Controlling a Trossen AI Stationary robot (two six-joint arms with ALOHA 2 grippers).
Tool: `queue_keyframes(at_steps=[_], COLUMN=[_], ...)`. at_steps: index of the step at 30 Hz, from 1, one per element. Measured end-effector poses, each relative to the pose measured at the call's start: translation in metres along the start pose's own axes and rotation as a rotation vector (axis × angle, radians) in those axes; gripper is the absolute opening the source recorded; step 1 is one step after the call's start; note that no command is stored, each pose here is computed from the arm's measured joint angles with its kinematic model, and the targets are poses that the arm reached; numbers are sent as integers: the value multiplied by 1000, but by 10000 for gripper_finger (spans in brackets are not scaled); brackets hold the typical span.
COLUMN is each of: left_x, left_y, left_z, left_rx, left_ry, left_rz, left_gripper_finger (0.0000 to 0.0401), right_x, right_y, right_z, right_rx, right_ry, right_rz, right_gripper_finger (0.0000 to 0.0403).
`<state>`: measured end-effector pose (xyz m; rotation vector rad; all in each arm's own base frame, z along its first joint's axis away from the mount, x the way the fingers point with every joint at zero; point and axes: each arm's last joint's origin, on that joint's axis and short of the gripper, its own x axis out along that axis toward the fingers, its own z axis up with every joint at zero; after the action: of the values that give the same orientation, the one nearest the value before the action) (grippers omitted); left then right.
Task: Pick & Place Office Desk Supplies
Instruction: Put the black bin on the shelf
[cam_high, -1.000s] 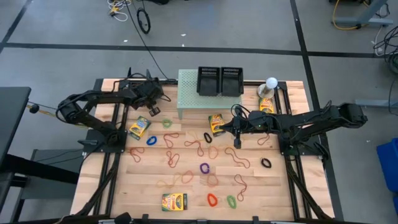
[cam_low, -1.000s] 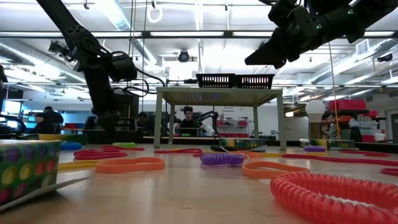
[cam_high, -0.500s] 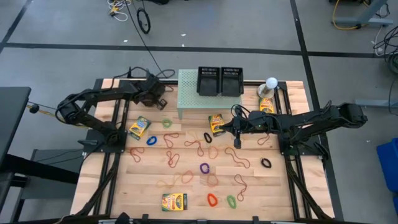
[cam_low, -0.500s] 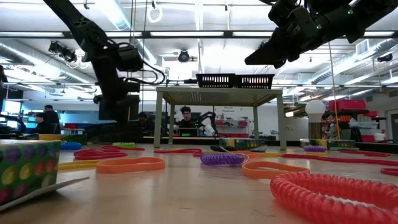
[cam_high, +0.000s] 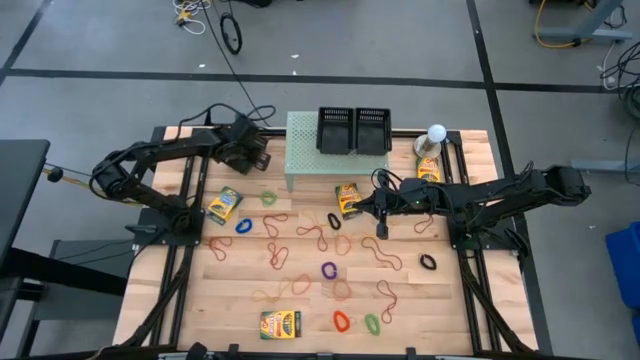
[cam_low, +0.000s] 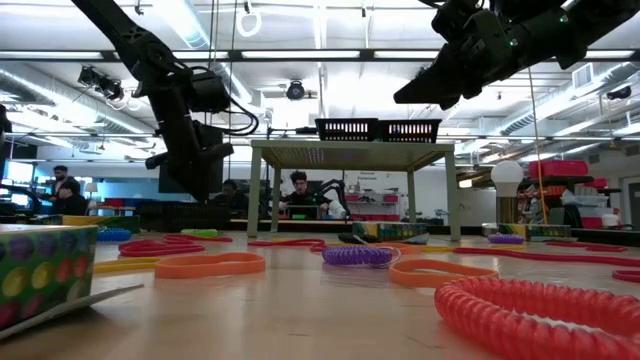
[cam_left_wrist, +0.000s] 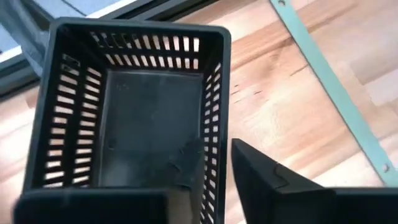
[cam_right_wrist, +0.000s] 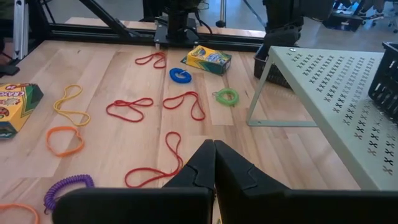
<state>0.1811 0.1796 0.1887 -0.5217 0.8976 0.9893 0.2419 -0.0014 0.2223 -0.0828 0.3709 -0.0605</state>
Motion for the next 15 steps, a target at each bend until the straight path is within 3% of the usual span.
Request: queue_keyframes(at_steps=[8,15], left_x=[-14,-18], left_y=[-5,-10], left_z=[14,9], left_rx=[236,362], left_ry=[8,69], left_rz=[41,38], left_gripper_finger=[168,183], right_x=[0,0], right_y=[0,0], right_z=[0,0], right_rx=[-4,-8], right_ry=[0,0], right_rz=[0,4], right_gripper_finger=[7,7])
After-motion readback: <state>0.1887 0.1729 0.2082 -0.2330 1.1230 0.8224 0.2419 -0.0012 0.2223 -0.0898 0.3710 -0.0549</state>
